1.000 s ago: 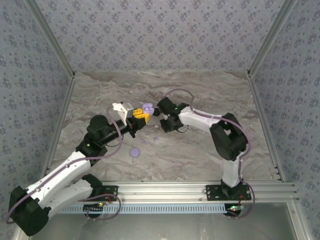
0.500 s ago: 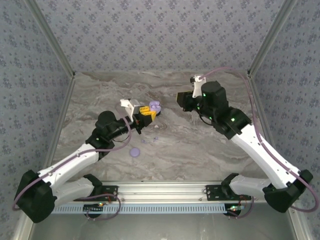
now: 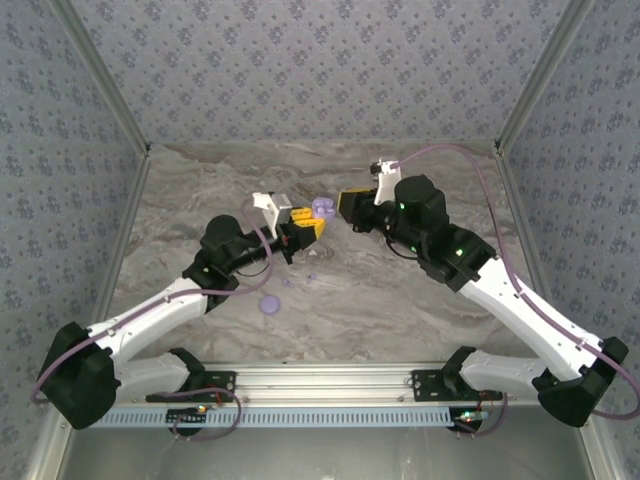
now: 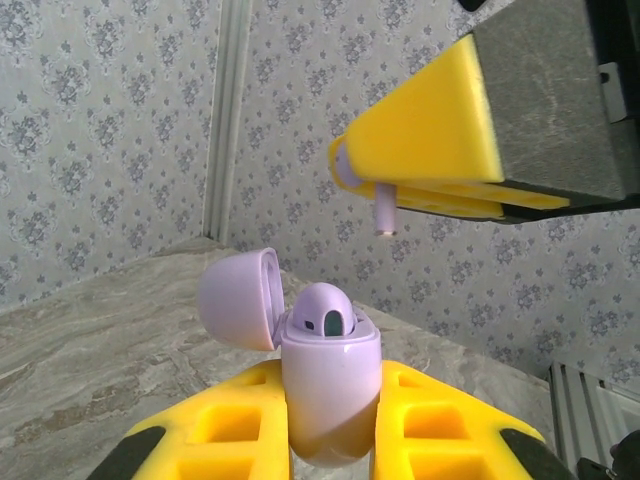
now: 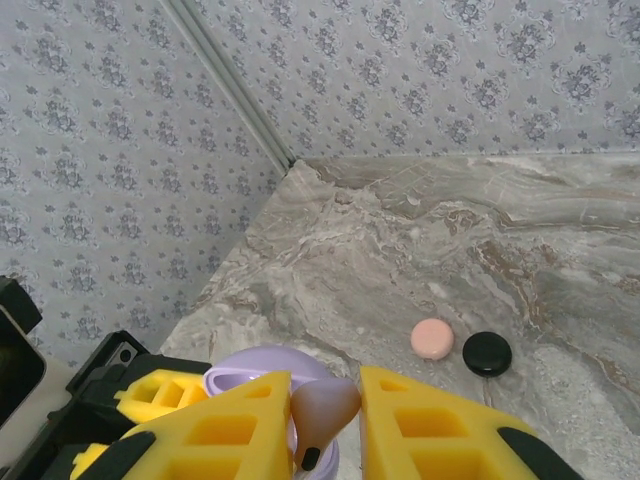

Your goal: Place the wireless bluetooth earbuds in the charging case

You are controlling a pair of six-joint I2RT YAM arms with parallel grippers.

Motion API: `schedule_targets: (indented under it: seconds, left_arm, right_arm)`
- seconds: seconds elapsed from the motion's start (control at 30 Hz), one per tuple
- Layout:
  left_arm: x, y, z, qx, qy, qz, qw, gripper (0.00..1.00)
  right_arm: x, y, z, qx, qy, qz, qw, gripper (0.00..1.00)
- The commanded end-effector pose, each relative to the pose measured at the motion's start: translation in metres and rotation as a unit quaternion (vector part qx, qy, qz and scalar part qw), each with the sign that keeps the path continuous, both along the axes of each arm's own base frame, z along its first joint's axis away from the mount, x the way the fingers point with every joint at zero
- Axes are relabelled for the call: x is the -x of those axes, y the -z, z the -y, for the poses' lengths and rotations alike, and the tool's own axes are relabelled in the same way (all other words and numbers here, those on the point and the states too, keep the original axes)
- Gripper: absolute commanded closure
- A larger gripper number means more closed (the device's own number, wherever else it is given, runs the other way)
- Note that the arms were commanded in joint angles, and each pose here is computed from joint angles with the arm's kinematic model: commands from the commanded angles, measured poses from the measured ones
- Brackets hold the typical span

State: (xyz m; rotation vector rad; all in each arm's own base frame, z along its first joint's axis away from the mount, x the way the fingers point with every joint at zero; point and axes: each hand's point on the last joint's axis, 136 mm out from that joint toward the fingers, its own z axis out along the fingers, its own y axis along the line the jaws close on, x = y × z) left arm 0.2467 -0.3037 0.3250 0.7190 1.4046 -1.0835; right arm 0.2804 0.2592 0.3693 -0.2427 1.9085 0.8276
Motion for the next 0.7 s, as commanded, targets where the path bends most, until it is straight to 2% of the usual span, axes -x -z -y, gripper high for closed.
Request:
schedule_targets:
  seconds: [0.0,0.67]
  left_arm:
    - [0.005,-0.031,0.004,0.029,0.014,0.032,0.999,1.00]
    - [0.005,-0.028,0.005,0.022,0.015,0.025,0.999,1.00]
  right_arm:
    - [-0.005,0.000,-0.004,-0.011,0.010,-0.001,1.000,0.77]
    - [-0.002,0.013,-0.021,-0.007,-0.020,-0.021,1.000,0.77]
